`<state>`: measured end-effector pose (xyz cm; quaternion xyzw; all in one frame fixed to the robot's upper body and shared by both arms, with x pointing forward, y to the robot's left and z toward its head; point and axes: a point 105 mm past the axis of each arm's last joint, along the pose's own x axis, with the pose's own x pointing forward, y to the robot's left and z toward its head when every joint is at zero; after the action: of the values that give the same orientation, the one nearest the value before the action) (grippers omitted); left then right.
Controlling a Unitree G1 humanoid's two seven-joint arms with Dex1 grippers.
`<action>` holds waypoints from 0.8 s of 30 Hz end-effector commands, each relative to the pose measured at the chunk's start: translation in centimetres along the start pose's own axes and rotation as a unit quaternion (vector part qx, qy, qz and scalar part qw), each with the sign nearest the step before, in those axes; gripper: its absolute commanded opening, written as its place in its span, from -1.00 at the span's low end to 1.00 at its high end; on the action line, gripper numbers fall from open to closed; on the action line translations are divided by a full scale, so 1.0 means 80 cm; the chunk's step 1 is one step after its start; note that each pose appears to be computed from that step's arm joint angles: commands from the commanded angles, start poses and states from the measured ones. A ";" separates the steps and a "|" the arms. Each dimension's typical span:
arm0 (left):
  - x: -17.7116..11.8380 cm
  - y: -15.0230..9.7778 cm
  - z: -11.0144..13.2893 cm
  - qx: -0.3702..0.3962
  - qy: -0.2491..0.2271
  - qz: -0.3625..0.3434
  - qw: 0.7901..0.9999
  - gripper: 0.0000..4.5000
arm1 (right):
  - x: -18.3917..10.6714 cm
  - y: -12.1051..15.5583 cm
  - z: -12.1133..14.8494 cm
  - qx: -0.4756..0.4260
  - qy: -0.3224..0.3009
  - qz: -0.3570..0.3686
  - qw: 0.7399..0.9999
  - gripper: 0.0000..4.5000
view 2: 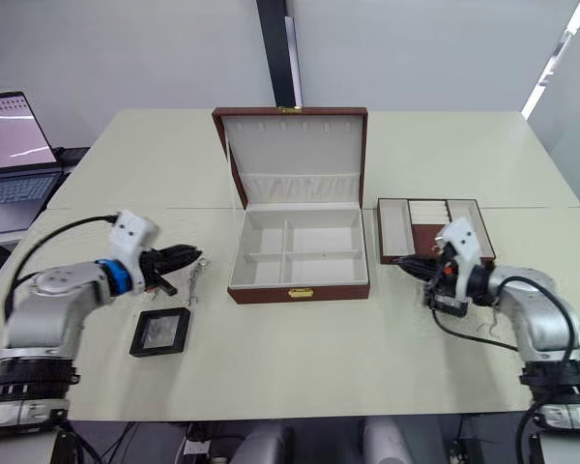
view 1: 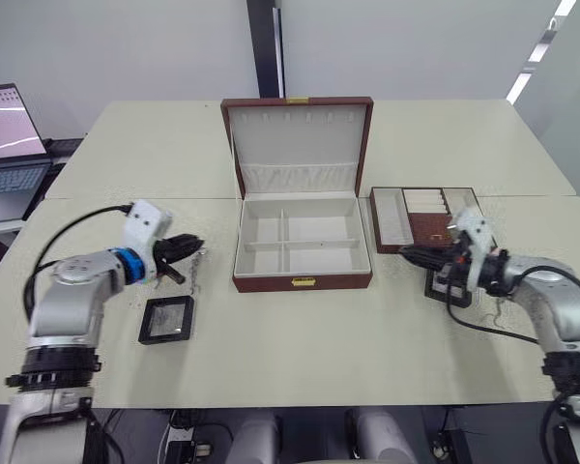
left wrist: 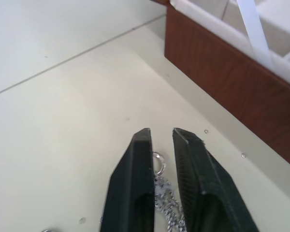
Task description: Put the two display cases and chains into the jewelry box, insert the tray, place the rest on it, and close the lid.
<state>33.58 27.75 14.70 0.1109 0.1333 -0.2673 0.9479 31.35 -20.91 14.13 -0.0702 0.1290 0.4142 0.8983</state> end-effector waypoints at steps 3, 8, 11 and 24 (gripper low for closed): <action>-0.077 0.054 -0.003 0.006 0.019 0.065 0.998 0.13 | -0.092 -0.054 0.005 0.000 -0.015 -0.091 0.996 0.04; -0.125 0.088 -0.025 0.003 0.048 0.129 0.990 0.79 | -0.146 -0.083 -0.027 0.013 0.017 -0.148 0.989 0.68; -0.147 0.098 -0.045 0.001 0.071 0.154 0.985 1.00 | -0.166 -0.093 -0.033 0.017 0.020 -0.173 0.985 0.99; -0.190 0.120 -0.080 -0.007 0.099 0.209 0.973 1.00 | -0.177 -0.104 -0.042 0.005 0.038 -0.189 0.981 0.99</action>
<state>25.23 44.02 13.12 0.1371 0.2194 -0.0630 0.9639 28.08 -37.04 13.51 -0.0817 0.1684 0.2355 0.9537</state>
